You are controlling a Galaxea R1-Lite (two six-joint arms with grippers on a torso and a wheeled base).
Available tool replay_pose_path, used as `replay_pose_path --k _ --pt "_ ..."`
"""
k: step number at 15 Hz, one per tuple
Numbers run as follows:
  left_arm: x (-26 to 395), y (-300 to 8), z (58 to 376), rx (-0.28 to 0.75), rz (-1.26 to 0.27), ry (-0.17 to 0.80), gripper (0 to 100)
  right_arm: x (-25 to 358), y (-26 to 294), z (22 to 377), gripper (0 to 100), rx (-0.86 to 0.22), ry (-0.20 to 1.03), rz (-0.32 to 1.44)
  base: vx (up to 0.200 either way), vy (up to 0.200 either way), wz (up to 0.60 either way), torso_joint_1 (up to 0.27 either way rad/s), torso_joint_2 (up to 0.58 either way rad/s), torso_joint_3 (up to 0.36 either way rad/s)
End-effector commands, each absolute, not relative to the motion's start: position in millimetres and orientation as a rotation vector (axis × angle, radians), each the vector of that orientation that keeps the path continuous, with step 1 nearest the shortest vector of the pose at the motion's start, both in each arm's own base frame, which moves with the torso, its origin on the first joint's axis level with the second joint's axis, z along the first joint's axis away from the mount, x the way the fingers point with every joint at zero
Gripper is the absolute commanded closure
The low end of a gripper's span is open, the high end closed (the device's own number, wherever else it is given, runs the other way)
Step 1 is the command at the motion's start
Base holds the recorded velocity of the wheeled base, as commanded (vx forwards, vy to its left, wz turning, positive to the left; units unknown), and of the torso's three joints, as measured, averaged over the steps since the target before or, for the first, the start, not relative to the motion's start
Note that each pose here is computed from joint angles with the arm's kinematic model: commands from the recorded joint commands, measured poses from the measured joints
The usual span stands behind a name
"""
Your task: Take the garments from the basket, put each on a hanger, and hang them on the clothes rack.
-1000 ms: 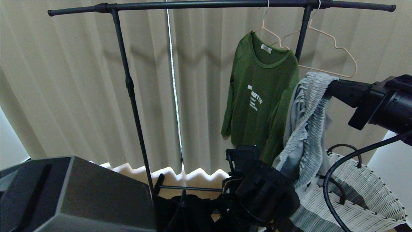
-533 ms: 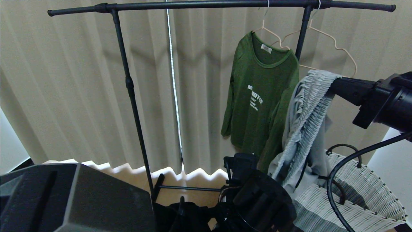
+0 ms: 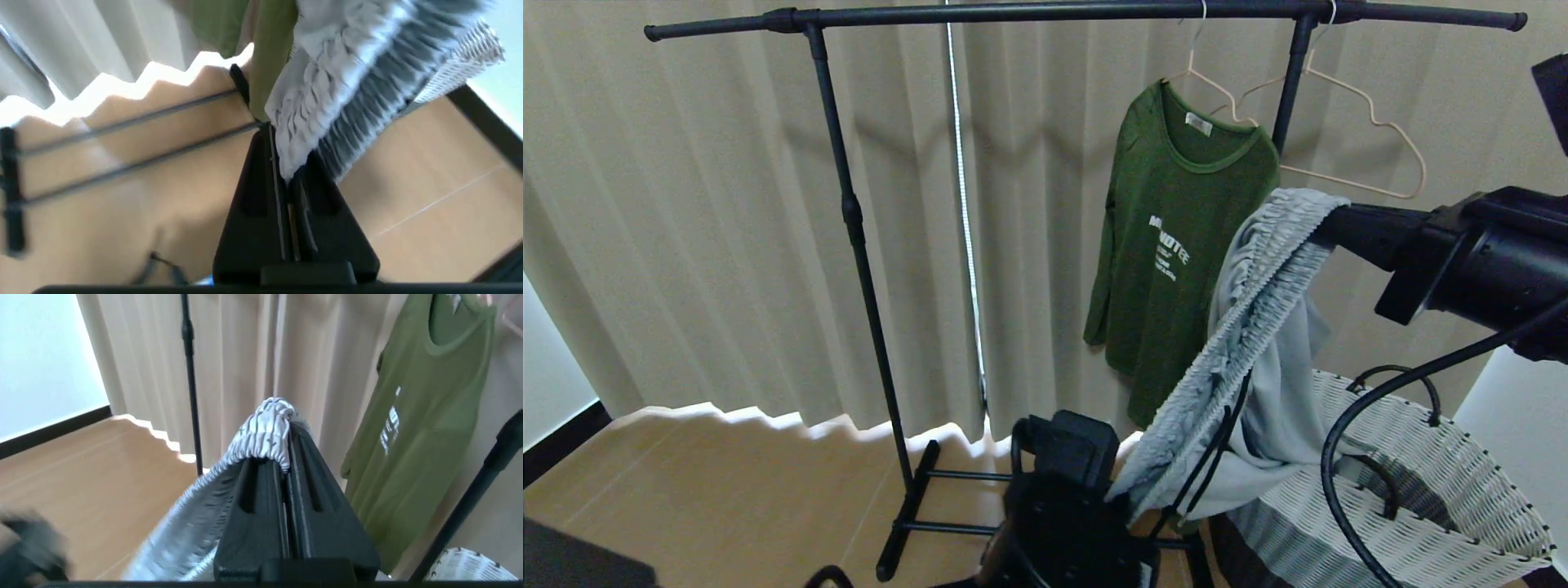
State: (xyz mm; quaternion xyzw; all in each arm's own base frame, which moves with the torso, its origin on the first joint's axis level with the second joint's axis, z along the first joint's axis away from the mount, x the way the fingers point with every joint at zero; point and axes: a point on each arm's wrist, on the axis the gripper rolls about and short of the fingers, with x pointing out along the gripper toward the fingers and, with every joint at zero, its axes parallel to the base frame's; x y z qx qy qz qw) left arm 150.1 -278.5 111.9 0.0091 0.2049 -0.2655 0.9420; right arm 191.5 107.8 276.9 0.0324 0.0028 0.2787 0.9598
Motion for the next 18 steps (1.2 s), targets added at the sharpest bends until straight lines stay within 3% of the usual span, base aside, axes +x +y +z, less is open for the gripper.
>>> replay_pose_path --k 1,4,6,9,11,14,18 --pt "167 -223 175 -0.016 -0.451 0.256 100 202 114 265 100 0.056 0.056 0.563 0.000 0.000 0.00 0.000 0.00 0.000" --pt "197 -174 249 -0.026 -0.321 0.159 100 208 117 261 100 0.056 0.063 0.566 0.000 0.000 0.00 0.000 0.00 0.000" --pt "199 -153 300 -0.050 -0.323 0.136 100 207 117 263 100 0.058 0.057 0.592 0.000 0.000 0.00 0.000 0.00 0.000" --pt "207 -134 344 -0.036 -0.313 0.076 100 209 116 268 100 0.067 0.006 0.592 0.000 0.000 0.00 0.000 0.00 0.000" --pt "211 -129 374 0.032 -0.308 -0.019 100 212 113 282 100 0.075 -0.065 0.583 0.000 0.000 0.00 0.000 0.00 0.000" --pt "217 -135 384 0.066 -0.313 -0.004 100 233 100 293 100 0.062 -0.098 0.513 0.000 0.000 0.00 0.000 0.00 0.000" --pt "223 -156 333 0.052 -0.357 0.178 100 247 88 268 100 0.017 -0.029 0.443 0.000 0.000 0.00 0.000 0.00 0.000"
